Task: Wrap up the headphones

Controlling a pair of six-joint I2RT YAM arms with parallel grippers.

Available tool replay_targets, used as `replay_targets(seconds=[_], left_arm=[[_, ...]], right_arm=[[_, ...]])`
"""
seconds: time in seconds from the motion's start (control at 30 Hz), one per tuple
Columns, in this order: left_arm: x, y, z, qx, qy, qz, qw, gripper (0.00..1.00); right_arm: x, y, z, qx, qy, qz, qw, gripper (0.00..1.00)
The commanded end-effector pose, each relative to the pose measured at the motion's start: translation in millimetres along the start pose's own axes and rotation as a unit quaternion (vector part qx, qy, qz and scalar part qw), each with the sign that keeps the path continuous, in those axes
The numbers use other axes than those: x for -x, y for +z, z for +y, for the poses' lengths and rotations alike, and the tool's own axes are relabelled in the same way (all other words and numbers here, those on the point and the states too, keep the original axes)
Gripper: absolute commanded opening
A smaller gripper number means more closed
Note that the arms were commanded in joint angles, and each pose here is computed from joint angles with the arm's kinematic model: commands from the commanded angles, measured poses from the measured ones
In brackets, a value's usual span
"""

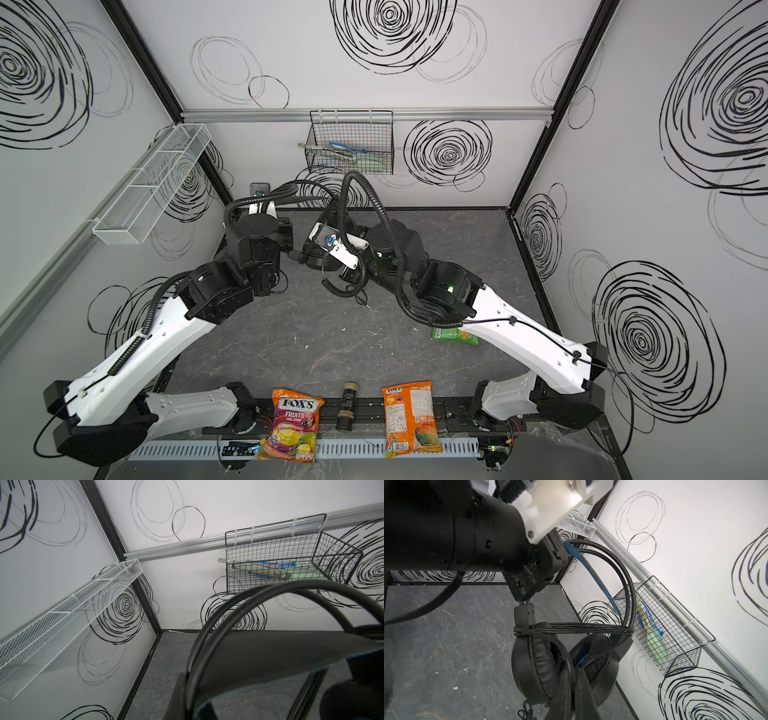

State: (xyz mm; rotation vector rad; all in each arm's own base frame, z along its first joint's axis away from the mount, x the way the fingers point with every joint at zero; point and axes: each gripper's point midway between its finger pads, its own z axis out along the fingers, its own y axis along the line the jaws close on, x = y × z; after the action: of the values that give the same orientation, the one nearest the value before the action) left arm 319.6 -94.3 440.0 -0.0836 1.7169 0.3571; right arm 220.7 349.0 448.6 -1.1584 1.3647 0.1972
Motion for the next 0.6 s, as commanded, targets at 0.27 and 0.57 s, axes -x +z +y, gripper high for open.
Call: replay_targets(seconds=[0.27, 0.57], left_arm=[[25, -21, -9, -0.012, 0.063, -0.037, 0.997, 0.0], [15, -42, -38, -0.153, 0.06, -0.014, 0.986, 0.0]], right_arm=[[2, -15, -54, -0.11, -0.07, 0.017, 0.991, 0.03], [2, -26, -82, -0.152, -0.06, 0.007, 0.986, 0.07]])
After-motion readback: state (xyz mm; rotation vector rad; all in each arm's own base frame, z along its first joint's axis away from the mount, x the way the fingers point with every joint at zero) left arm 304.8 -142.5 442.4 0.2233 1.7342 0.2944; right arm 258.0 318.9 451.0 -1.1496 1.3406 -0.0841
